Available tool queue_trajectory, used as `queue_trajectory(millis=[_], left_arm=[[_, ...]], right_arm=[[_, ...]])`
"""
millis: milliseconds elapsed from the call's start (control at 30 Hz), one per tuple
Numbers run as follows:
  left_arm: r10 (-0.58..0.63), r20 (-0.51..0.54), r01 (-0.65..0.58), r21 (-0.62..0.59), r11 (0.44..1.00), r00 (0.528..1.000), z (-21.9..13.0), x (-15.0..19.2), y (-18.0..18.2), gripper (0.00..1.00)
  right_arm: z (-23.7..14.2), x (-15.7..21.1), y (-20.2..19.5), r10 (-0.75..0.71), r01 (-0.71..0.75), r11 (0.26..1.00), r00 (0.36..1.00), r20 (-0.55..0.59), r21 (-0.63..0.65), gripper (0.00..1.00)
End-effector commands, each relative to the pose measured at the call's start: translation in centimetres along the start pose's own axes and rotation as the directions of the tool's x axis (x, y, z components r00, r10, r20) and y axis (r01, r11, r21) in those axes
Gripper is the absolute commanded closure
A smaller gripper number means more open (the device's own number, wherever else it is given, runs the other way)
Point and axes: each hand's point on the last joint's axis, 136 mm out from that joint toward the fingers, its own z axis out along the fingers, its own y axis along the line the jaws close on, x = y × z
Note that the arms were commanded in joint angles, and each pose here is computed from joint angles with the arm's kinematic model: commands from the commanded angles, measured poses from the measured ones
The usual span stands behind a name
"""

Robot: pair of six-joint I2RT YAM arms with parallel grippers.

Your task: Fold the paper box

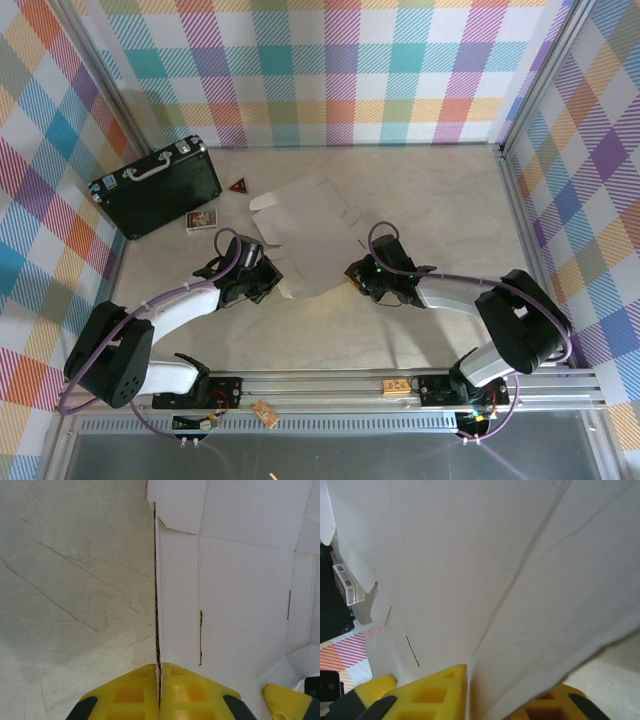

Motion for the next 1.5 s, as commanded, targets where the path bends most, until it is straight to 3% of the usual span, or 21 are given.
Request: queue_trajectory(millis=[0, 133, 267, 333, 433, 533, 700, 767, 833, 967, 1067, 1100, 1233, 1333, 1467], left_arm=[[0.022, -0.008, -0.022, 0.056, 0.998, 1.000, -0.6, 0.6, -0.8, 1.00], [0.064, 0.002, -0.064, 0.033, 0.997, 0.998, -1.1, 0.6, -0.3, 0.99], [0.165, 0.063, -0.162, -0.042, 0.986, 0.984, -3.2, -0.5, 0.6, 0.55], [0.246, 0.104, -0.236, -0.102, 0.966, 0.964, -5.1, -1.5, 1.3, 0.41], [0.413, 0.178, -0.392, -0.140, 0.909, 0.893, -8.8, -3.5, 0.3, 0.32], [0.587, 0.259, -0.586, -0.093, 0.805, 0.767, -13.1, -4.3, -3.7, 0.25], [0.755, 0.454, -0.836, -0.040, 0.547, 0.472, -20.7, -5.3, -13.7, 0.08], [0.816, 0.478, -0.913, -0.065, 0.402, 0.325, -22.5, -5.7, -17.6, 0.05], [0.862, 0.475, -0.963, -0.099, 0.252, 0.177, -22.9, -6.0, -20.2, 0.05], [0.894, 0.430, -0.988, -0.131, -0.076, -0.125, -20.0, -5.6, -22.0, 0.05], [0.837, 0.432, -0.941, -0.119, -0.317, -0.336, -16.6, -4.9, -22.7, 0.05], [0.823, 0.426, -0.925, -0.115, -0.363, -0.376, -15.7, -5.0, -23.1, 0.06], [0.785, 0.425, -0.884, -0.096, -0.457, -0.451, -14.6, -6.4, -26.9, 0.13], [0.715, 0.460, -0.834, -0.116, -0.539, -0.526, -13.7, -6.5, -28.7, 0.13], [0.709, 0.439, -0.796, -0.022, -0.605, -0.552, -11.6, -4.8, -27.9, 0.29]], right_arm=[[0.4, -0.7, 0.3, -0.078, 0.077, 0.997, 0.997, 0.026, 0.030, 0.83], [-0.3, -1.2, 0.4, -0.158, 0.155, 0.986, 0.986, 0.049, 0.062, 0.87], [-1.6, -2.7, 0.2, -0.263, 0.257, 0.962, 0.963, 0.055, 0.095, 0.89], [-2.2, -3.7, 0.1, -0.351, 0.346, 0.933, 0.936, 0.027, 0.101, 0.90], [-3.1, -4.6, 1.2, -0.549, 0.548, 0.834, 0.836, 0.000, 0.056, 0.91], [-4.6, -4.7, 4.0, -0.719, 0.719, 0.694, 0.695, 0.012, -0.038, 0.93], [-8.9, -5.4, 10.4, -0.884, 0.887, 0.447, 0.458, 0.098, -0.115, 1.00], [-10.1, -5.2, 12.3, -0.926, 0.919, 0.347, 0.367, 0.085, -0.188, 1.00], [-10.3, -5.7, 12.4, -0.952, 0.938, 0.295, 0.305, 0.028, -0.182, 1.00], [-10.4, -6.7, 12.4, -0.966, 0.948, 0.258, 0.254, -0.047, -0.186, 1.00], [-10.9, -6.1, 12.9, -0.979, 0.948, 0.201, 0.197, -0.043, -0.247, 1.00], [-11.1, -6.0, 13.0, -0.983, 0.950, 0.181, 0.176, -0.044, -0.254, 1.00], [-12.0, -6.1, 13.3, -0.995, 0.962, 0.093, 0.080, -0.060, -0.255, 1.00], [-12.6, -6.5, 13.6, -0.996, 0.969, 0.062, 0.046, -0.073, -0.239, 1.00], [-12.9, -6.5, 14.4, -0.998, 0.968, 0.055, 0.043, -0.055, -0.244, 1.00]])
